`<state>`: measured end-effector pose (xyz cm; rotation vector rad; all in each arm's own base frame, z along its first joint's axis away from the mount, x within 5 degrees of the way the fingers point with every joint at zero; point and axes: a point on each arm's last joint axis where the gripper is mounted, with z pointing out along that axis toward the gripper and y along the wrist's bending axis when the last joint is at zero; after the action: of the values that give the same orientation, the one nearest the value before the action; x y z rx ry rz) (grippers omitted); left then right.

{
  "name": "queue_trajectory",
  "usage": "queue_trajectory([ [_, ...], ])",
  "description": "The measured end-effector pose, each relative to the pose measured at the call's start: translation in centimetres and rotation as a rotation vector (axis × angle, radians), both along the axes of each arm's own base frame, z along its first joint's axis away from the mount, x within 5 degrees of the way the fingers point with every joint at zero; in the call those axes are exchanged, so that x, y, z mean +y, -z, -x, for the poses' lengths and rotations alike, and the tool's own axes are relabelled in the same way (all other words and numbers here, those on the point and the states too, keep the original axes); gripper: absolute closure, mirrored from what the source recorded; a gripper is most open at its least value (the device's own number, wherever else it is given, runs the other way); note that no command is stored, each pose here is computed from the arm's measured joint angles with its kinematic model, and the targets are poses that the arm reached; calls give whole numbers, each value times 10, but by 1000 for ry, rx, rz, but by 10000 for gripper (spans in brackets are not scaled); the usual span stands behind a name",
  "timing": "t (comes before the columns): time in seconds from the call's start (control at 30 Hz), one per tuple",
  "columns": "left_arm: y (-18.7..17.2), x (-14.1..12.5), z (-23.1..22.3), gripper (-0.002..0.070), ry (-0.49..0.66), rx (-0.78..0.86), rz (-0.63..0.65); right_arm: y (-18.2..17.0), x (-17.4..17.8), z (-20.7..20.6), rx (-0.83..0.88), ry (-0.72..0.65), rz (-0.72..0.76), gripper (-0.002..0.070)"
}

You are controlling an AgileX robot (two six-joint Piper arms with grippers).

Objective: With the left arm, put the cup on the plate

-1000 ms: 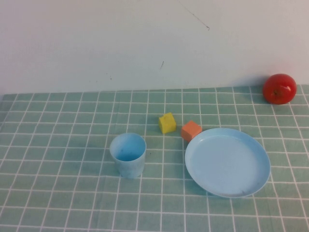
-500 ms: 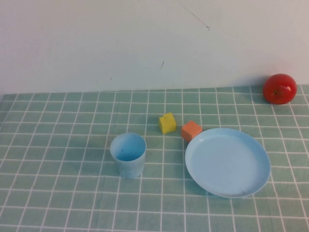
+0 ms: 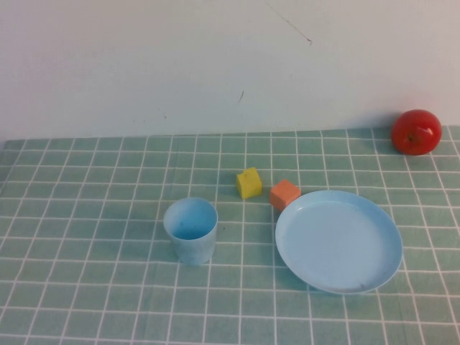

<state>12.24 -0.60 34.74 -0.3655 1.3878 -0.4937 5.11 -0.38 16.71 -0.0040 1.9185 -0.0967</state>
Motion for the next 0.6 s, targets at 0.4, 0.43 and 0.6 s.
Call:
queue_trajectory([
  [0.4, 11, -39, -104, 678, 231, 816, -337, 0, 0, 0, 0, 0, 0, 678],
  [0.43, 12, -44, -113, 678, 252, 847, -363, 0, 0, 0, 0, 0, 0, 678],
  [0.6, 39, -76, -159, 590, 369, 989, -484, 0, 0, 0, 0, 0, 0, 678],
])
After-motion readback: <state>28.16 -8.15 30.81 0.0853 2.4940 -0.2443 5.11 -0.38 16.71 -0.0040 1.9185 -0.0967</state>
